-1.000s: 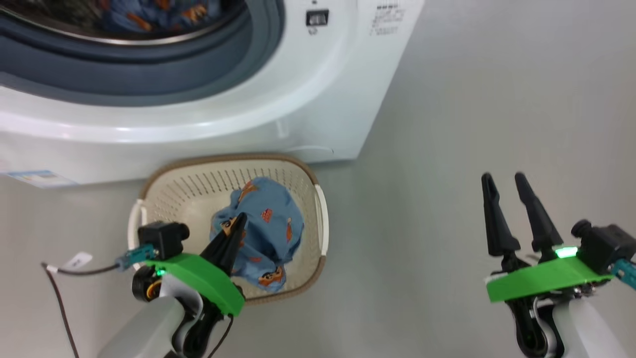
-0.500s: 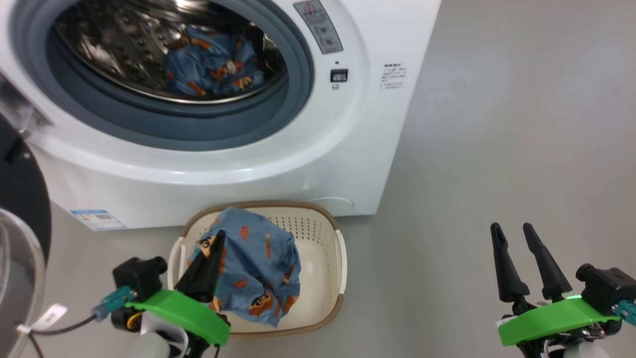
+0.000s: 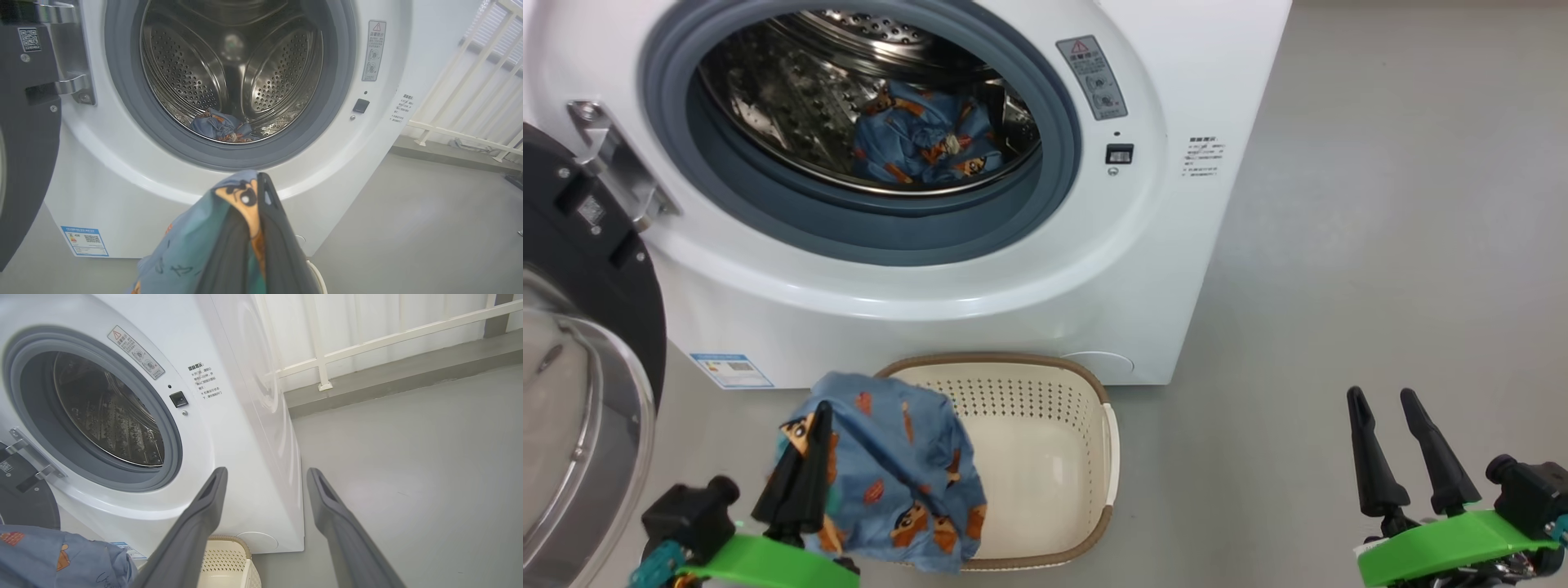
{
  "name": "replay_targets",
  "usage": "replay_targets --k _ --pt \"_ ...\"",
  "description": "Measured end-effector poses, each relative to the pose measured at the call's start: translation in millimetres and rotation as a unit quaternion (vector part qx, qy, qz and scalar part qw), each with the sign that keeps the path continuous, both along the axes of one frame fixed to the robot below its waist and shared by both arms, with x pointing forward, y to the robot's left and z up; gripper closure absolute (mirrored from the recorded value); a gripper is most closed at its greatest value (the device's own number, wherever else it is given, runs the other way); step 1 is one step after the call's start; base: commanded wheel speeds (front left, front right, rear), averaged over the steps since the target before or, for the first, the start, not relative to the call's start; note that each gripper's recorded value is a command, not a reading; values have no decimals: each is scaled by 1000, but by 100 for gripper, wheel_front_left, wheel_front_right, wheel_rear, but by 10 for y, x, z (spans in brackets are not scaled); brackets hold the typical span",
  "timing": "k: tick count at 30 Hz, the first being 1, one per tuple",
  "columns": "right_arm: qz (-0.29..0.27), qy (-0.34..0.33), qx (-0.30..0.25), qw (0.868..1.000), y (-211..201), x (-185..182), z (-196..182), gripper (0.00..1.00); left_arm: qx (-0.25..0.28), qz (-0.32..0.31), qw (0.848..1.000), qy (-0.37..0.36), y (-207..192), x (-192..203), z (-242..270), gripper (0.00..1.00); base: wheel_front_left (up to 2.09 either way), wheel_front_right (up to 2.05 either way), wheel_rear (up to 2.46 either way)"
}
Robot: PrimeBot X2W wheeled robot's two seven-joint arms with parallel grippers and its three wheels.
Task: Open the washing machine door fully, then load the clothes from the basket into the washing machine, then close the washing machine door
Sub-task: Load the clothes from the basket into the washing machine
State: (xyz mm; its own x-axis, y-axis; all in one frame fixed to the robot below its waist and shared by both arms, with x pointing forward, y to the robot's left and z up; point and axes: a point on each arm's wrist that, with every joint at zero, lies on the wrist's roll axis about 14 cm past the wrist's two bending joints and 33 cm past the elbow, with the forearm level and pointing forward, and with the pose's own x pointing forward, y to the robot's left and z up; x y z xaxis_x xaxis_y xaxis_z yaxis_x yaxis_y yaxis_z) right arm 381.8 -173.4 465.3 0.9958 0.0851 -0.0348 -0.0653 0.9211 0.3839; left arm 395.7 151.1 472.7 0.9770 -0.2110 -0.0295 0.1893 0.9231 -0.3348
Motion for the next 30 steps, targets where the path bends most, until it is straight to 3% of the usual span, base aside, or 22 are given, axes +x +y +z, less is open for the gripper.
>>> replay_targets --k 18,30 --pt "-7 11 -3 1000 -62 -61 -70 0 4 35 999 -15 102 -154 53 100 0 0 0" --pt "-14 33 -3 999 -98 68 -240 0 -7 33 999 -19 43 215 37 100 0 0 0"
